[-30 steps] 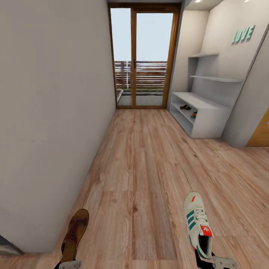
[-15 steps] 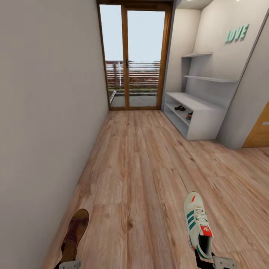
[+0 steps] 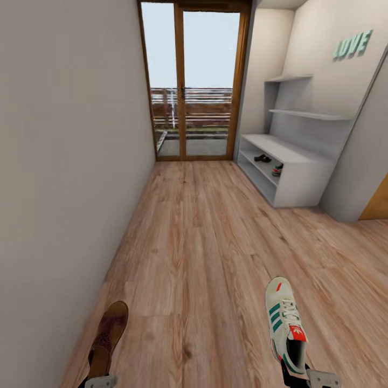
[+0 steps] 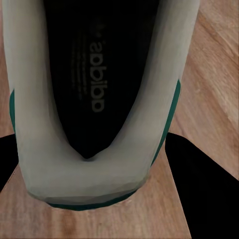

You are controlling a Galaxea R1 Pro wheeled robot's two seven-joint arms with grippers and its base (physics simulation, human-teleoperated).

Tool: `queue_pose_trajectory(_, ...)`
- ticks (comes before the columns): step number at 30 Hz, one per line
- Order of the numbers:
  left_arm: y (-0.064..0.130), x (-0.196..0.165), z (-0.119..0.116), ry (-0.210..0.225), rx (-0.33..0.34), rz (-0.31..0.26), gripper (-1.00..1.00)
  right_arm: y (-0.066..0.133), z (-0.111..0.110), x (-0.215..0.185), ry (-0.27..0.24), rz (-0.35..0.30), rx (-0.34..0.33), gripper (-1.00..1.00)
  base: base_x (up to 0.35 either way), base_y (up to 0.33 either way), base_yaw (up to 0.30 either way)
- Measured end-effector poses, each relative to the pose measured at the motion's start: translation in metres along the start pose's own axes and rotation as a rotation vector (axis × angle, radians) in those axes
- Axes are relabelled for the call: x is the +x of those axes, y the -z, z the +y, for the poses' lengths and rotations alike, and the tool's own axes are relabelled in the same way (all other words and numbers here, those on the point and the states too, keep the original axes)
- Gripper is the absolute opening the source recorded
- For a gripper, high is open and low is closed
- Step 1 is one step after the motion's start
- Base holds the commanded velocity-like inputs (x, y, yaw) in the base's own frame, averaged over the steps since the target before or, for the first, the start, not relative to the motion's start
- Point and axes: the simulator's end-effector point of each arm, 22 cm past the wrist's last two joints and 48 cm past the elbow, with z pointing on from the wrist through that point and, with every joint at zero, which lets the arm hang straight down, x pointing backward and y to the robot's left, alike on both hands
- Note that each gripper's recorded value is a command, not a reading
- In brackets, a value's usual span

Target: Pick up the two gym shoes and the two sandals from the corridor floor and place them onto the hallstand (shoe rack) in the corridor, making sure they are on the rack and not on the floor. Arrange them so the two gym shoes are next to each other and the two sandals are next to each other.

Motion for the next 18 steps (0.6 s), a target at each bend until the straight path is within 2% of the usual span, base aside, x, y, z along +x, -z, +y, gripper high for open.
queue_pose_trajectory(18, 0.0, 0.0, 0.0, 0.0, 0.0, 0.0, -1.0, 0.0, 0.0, 0.0, 0.0, 0.0, 0.0, -1.0, 0.339, 0.0, 0.0)
